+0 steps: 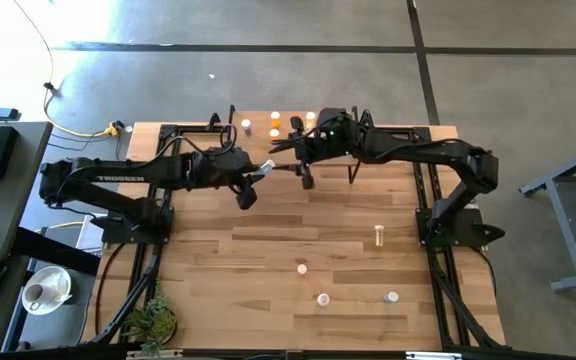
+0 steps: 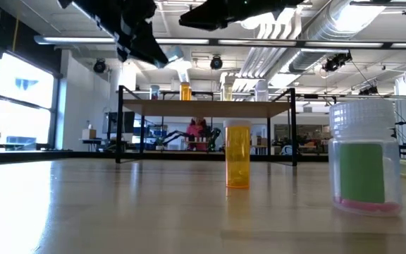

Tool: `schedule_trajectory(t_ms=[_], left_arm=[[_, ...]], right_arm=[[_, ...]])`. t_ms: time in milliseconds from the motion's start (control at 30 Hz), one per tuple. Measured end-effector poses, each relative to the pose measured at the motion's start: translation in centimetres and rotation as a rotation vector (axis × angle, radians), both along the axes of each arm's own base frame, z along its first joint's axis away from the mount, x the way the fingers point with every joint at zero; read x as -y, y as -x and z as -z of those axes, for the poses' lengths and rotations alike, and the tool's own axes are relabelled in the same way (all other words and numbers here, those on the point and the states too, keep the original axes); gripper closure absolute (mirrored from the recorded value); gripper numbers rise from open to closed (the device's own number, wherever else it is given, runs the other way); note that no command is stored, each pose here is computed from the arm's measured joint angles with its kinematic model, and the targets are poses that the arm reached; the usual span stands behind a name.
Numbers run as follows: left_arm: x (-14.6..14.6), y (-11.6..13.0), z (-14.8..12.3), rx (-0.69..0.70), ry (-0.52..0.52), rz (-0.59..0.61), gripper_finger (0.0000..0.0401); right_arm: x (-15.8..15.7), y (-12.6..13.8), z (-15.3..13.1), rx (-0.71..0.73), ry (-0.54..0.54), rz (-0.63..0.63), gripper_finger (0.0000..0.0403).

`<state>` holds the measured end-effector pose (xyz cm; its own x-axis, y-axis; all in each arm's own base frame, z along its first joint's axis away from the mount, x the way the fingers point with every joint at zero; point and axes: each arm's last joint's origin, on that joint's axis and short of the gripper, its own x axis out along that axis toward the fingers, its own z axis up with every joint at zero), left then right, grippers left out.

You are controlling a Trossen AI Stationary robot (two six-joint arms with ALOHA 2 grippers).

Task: Pick and place medicine bottles onto shelf by color
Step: Put the left blue pill bottle on the shelf aligned with the other blue pill bottle

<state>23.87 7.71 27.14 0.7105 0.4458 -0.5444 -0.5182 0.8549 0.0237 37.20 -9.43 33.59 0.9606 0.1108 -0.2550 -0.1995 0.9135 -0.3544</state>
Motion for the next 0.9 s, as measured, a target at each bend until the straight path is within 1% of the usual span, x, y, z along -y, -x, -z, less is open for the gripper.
schedule_trajectory(t_ms=[100,167,233,300,367,533,667,900], left_arm=[[-0.4,0.8,1.8,0.034,0.024,0.017,0.0312],[-0.6,1.2,2.3,0.096,0.022,0.030,0.0312],[-0.7,2.0,3.1,0.117,0.025,0.030,0.0312],[-0.7,2.5,3.6,0.151,0.021,0.035,0.0312],[-0.6,3.1,3.9,0.187,0.015,0.044,0.0312],[-0.1,4.5,5.2,0.209,0.004,0.051,0.0312],[0.0,5.6,5.1,0.226,-0.035,0.049,0.0312],[0.6,6.9,4.8,0.265,-0.055,0.083,0.0312]], right_arm=[[0.1,-0.8,0.4,0.049,-0.006,-0.033,0.0221],[0.1,-1.5,0.5,0.096,-0.016,-0.038,0.0221],[0.3,-2.0,0.8,0.125,-0.026,-0.036,0.0221],[0.5,-2.6,1.3,0.140,-0.034,-0.033,0.0221],[0.6,-3.1,2.0,0.136,-0.076,-0.021,0.0221],[0.9,-4.0,3.3,0.131,-0.150,0.017,0.0221],[1.0,-4.6,4.3,0.114,-0.196,0.024,0.0221],[1.1,-5.5,5.7,0.114,-0.219,0.026,0.0221]])
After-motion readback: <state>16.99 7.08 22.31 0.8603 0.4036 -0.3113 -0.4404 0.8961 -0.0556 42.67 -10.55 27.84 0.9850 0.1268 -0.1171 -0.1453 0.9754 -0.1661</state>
